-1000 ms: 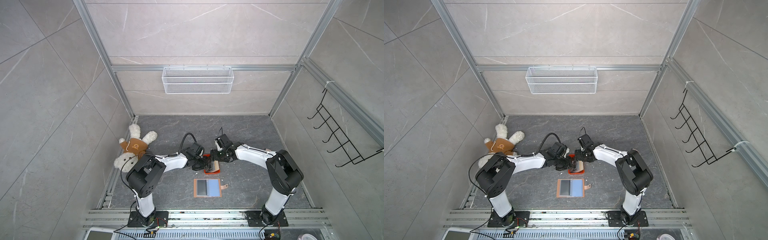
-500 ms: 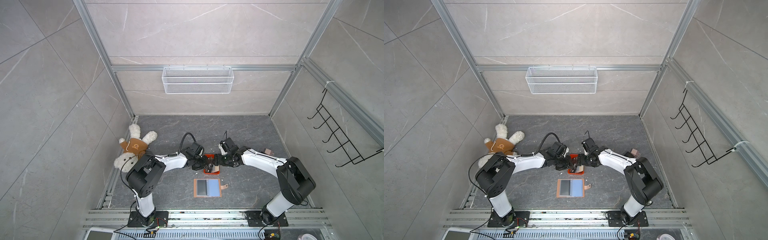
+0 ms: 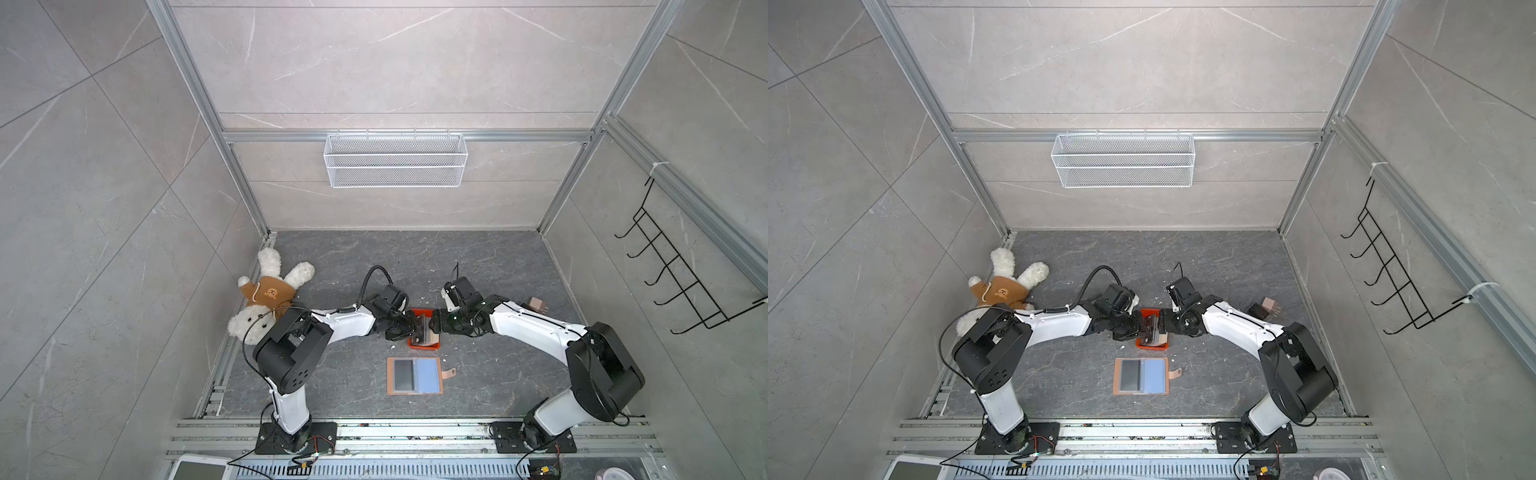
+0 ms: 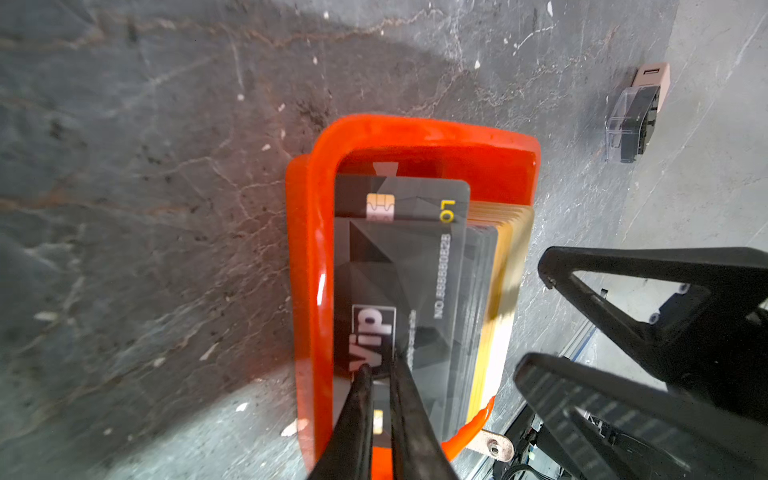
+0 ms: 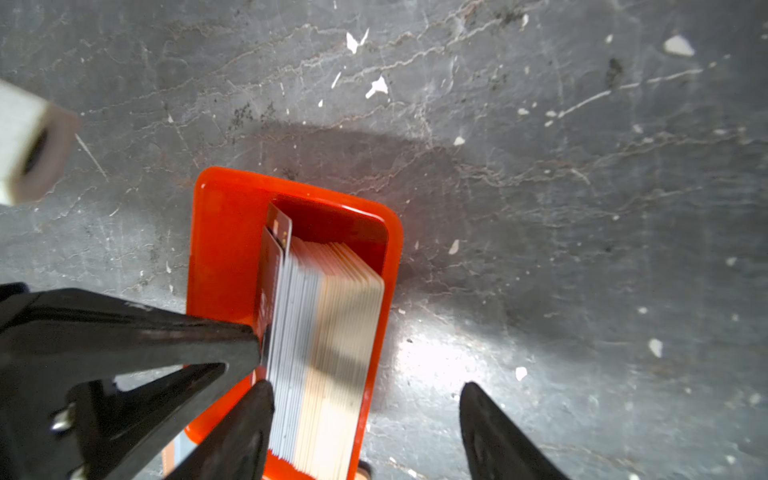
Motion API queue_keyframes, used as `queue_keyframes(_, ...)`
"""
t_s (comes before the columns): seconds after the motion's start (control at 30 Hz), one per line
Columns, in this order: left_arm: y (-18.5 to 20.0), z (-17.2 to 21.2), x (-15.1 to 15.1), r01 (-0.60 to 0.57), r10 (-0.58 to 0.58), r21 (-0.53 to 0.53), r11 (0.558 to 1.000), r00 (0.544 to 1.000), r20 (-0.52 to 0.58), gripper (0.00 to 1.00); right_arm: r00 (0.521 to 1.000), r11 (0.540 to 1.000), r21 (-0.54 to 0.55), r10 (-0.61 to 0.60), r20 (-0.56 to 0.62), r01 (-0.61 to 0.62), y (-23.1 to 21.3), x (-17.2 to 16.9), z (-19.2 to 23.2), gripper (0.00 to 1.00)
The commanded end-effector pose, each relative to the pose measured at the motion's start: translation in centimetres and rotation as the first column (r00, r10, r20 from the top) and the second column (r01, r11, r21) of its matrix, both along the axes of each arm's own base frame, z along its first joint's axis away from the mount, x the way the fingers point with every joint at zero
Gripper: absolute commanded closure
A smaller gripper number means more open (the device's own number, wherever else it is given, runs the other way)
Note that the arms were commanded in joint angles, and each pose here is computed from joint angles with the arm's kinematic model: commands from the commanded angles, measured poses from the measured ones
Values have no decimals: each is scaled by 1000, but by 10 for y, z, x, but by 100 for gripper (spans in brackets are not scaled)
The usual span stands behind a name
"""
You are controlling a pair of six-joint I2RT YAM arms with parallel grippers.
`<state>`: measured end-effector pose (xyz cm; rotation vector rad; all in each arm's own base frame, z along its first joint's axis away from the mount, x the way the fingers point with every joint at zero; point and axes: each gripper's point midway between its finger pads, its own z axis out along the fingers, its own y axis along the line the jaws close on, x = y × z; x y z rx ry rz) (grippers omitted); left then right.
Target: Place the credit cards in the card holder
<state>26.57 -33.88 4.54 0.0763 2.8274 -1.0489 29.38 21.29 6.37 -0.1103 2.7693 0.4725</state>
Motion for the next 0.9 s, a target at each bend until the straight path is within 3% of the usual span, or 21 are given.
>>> queue_keyframes(0.0, -5, 5, 2, 5, -5, -28, 1000, 1000, 0, 86, 1000, 999, -40, -19, -11, 18, -5, 4, -6, 28)
queue_keyframes(0.13, -4, 5, 1, 4, -4, -28, 1000, 1000, -1, 86, 999, 998, -39, -52, 4, 52, -4, 12, -5, 29)
queue_keyframes(0.33, -4, 2, 1, -8, 8, -31, 1000, 1000, -7, 87, 999, 995, 90, -54, 9, 53, 12, 8, 11, 33)
queue_keyframes(0.87, -8, 25, -17, -49, 50, -42, 998, 998, 35, 86, 998, 991, 111, -70, 4, 70, 9, 1, 2, 27)
